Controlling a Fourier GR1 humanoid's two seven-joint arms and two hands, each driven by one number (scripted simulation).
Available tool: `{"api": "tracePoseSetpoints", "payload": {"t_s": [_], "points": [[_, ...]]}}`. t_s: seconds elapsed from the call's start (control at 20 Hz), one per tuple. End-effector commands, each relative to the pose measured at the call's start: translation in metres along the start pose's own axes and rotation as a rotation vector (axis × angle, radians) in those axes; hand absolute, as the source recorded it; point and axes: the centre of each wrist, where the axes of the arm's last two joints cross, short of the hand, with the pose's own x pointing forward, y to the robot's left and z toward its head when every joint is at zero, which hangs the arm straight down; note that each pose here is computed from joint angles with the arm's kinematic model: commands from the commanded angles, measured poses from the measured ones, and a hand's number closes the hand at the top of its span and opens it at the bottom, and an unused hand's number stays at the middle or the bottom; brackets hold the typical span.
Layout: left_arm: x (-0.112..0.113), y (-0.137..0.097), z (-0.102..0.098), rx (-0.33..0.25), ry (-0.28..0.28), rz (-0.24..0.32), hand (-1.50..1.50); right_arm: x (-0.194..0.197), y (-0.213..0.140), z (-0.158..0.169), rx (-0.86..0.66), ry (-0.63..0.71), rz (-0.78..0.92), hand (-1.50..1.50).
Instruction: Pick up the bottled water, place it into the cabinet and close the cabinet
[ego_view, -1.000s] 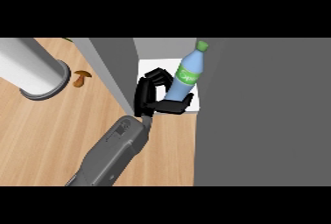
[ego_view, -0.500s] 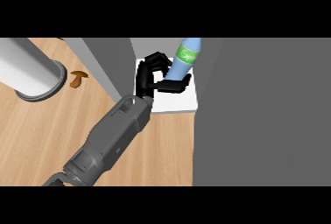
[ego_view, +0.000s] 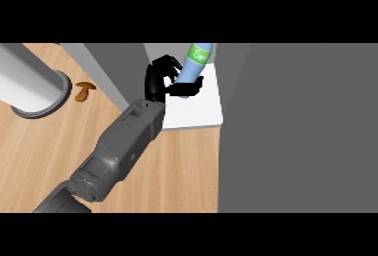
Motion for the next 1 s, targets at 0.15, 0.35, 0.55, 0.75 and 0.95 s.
{"api": "tracePoseSetpoints", "payload": {"t_s": [0.15, 0.35, 0.55, 0.75, 0.95], "points": [[-0.006, 0.022, -0.014, 0.081, 0.005, -0.026, 1.5, 0.008, 0.004, 0.001, -0.002, -0.034, -0.061, -1.5], [0.002, 0.023, -0.02, 0.097, -0.087, -0.159, -1.5, 0.007, 0.001, -0.002, 0.015, -0.039, -0.069, -1.5], [0.016, 0.026, -0.03, 0.137, -0.108, -0.187, -1.5, 0.005, -0.001, 0.002, 0.036, -0.037, -0.055, -1.5], [0.018, 0.028, -0.033, 0.132, -0.121, -0.197, -1.5, 0.005, -0.001, 0.001, 0.047, -0.047, -0.087, -1.5], [0.018, 0.014, -0.025, 0.032, -0.151, -0.128, -1.5, 0.001, -0.003, 0.005, 0.056, -0.038, -0.079, -1.5]]}}
